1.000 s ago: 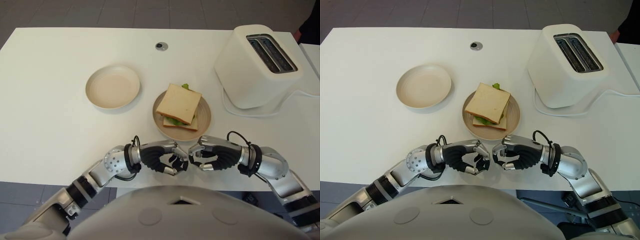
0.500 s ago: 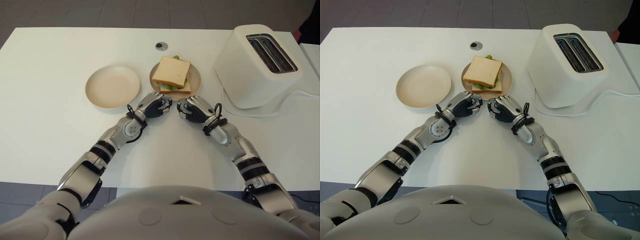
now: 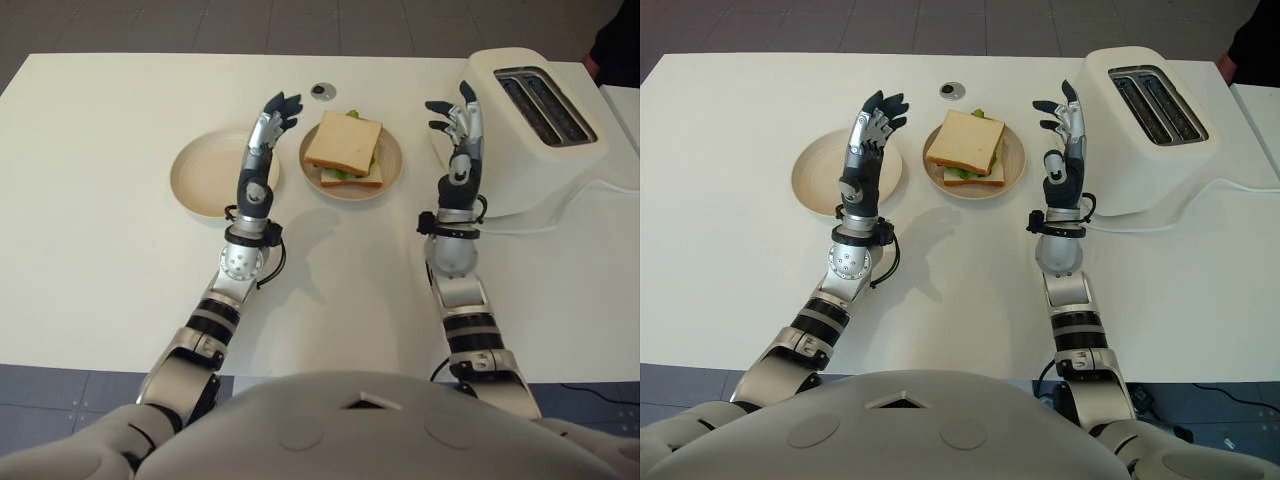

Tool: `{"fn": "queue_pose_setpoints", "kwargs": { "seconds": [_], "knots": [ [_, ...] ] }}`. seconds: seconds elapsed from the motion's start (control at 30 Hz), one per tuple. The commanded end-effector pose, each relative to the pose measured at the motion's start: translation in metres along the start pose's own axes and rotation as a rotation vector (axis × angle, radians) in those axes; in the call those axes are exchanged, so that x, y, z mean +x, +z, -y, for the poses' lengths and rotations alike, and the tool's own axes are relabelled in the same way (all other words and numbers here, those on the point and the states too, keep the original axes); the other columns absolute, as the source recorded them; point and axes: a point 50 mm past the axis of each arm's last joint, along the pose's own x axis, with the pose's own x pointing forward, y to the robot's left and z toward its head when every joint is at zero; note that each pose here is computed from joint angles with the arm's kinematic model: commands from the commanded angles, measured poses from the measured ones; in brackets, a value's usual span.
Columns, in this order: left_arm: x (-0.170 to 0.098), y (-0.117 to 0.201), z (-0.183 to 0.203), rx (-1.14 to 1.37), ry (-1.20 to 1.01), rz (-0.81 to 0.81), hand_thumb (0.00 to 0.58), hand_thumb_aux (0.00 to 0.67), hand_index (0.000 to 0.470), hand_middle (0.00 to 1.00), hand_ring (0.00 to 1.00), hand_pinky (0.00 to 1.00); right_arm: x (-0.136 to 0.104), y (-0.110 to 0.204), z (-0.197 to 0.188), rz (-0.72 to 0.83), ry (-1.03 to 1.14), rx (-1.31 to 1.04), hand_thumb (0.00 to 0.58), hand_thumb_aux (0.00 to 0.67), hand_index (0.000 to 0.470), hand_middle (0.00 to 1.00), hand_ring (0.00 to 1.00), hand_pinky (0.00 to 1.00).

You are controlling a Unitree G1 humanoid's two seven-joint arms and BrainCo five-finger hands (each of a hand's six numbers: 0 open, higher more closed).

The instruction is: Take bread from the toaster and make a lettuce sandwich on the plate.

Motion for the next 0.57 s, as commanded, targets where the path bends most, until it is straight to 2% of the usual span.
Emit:
{"fn": "queue_pose_setpoints", "kwargs": {
  "seconds": [0.03,0.17,0.33,0.43,0.57],
  "knots": [
    [-0.02,-0.02,-0.009,0.076,0.019,-0.168,0.0,0.0,0.0,0.0,0.0,0.0,-0.019,-0.019,0.001,-0.136,0.008,0.061,0.0,0.0,0.0,0.0,0.0,0.0],
    [-0.026,-0.015,-0.011,0.101,0.016,-0.172,0.0,0.0,0.0,0.0,0.0,0.0,-0.024,-0.016,0.005,-0.137,0.02,0.105,0.0,0.0,0.0,0.0,0.0,0.0],
    [-0.034,-0.02,-0.007,0.134,0.091,-0.281,0.0,0.0,0.0,0.0,0.0,0.0,-0.042,-0.007,-0.008,-0.129,0.109,0.137,0.0,0.0,0.0,0.0,0.0,0.0],
    [-0.035,-0.013,-0.004,0.179,0.106,-0.291,0.0,0.0,0.0,0.0,0.0,0.0,-0.044,-0.001,-0.008,-0.133,0.109,0.172,0.0,0.0,0.0,0.0,0.0,0.0],
    [-0.032,-0.006,0.002,0.193,0.066,-0.292,0.0,0.0,0.0,0.0,0.0,0.0,-0.047,0.007,-0.008,-0.096,0.116,0.084,0.0,0.0,0.0,0.0,0.0,0.0]
  ]
}}
